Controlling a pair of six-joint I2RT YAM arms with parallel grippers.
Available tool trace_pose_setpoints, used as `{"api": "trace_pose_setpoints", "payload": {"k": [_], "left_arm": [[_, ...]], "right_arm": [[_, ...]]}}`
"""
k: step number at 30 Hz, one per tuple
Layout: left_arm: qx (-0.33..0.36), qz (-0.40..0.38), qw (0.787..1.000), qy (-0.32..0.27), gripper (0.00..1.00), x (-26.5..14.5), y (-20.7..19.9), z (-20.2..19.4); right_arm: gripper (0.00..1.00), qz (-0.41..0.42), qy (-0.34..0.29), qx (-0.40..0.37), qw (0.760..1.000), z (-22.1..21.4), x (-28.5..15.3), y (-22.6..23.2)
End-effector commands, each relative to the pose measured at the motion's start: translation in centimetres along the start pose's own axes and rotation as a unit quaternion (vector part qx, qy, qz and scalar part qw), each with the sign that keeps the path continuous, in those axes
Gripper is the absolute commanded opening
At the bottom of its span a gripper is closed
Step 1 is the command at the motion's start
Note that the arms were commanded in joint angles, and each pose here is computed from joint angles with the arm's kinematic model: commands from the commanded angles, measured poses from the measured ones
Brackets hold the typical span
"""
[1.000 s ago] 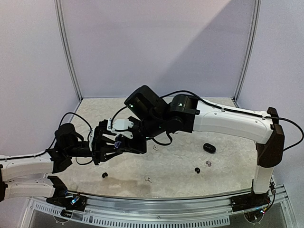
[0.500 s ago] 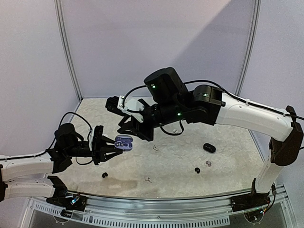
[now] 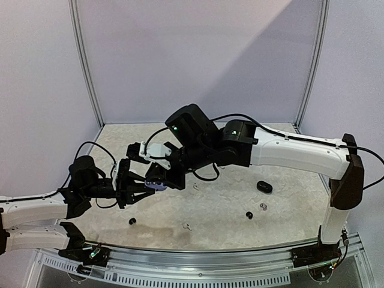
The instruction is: Insert the wireless bluetooth earbuds into the charging case
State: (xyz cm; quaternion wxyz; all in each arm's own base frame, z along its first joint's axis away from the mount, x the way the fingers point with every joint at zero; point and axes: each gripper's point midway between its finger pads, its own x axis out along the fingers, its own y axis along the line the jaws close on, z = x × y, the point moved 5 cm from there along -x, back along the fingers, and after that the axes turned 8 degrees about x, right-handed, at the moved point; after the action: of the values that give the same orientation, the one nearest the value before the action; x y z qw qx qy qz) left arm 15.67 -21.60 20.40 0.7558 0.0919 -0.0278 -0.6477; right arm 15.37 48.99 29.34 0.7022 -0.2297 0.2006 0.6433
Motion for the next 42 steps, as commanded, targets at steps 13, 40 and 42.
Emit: {"api": "trace_pose_setpoints", "payload": {"k": [13,40,42], "left_arm": [[-0.006,0.019,1.000,-0.003,0.00,0.0,0.2,0.1],[0.015,0.010,1.000,-0.021,0.00,-0.1,-0.2,0.7],[0.015,0.010,1.000,-0.019,0.00,-0.2,-0.2,0.6]], "right_arm": [[0.05,0.014,0.029,0.014,0.999,-1.6,1.3,0.0],[0.07,-0.014,-0.021,0.020,0.999,-1.9,1.9,-1.4],[0.09,-0.015,-0.024,0.021,0.999,-1.8,1.6,-1.4]]}}
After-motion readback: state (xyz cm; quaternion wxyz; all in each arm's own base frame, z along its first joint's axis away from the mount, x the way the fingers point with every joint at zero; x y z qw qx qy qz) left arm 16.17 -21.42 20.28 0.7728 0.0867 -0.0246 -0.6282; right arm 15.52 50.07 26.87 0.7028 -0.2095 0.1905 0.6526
